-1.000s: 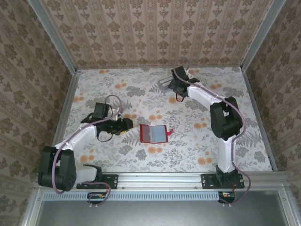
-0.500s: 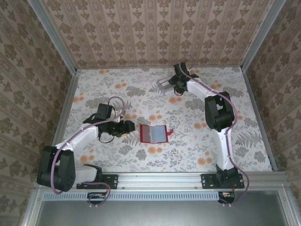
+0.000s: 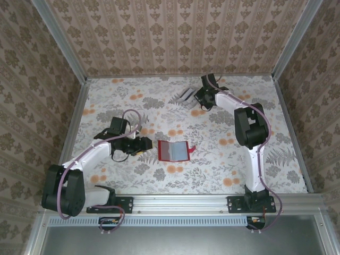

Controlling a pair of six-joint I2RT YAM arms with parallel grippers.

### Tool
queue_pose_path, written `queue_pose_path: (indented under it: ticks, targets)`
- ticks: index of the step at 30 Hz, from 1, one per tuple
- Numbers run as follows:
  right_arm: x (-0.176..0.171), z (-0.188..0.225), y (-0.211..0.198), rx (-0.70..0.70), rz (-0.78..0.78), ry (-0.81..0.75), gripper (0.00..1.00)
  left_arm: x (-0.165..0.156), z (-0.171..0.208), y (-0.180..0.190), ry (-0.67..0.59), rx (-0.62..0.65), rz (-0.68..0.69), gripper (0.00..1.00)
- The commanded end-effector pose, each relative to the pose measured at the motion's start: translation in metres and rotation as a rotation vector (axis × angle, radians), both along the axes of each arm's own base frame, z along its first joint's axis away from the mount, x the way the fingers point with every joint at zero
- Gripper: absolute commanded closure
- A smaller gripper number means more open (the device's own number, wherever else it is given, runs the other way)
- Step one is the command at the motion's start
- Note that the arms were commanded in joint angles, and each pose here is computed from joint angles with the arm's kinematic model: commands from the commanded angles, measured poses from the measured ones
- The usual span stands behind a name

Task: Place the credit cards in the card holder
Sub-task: Move the storage box to the center of the table.

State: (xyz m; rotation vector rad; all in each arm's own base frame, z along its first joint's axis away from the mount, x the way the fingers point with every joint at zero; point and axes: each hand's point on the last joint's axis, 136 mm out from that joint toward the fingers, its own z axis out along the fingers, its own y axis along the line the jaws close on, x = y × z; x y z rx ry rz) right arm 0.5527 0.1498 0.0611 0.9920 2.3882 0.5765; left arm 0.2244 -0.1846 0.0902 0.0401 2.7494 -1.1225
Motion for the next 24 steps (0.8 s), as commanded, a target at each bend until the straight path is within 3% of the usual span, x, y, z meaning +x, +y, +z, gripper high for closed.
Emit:
queue_pose_path:
  ticks: [1,10,18,24]
  targets:
    - [-0.015,0.013,-0.007,-0.067,0.115,0.003,0.96,0.002,0.016,-0.002,-0.052,-0.002,-0.025,0.43]
    - [-0.057,0.053,-0.006,-0.202,0.524,-0.043,1.00,0.002,0.016,-0.002,-0.057,0.000,-0.024,0.43]
    - [-0.106,0.052,0.000,-0.233,0.836,0.033,1.00,0.010,0.014,-0.005,-0.054,-0.003,-0.030,0.43]
    - [-0.116,0.031,-0.006,-0.288,0.954,0.114,1.00,0.014,0.013,-0.009,-0.043,-0.008,-0.040,0.43]
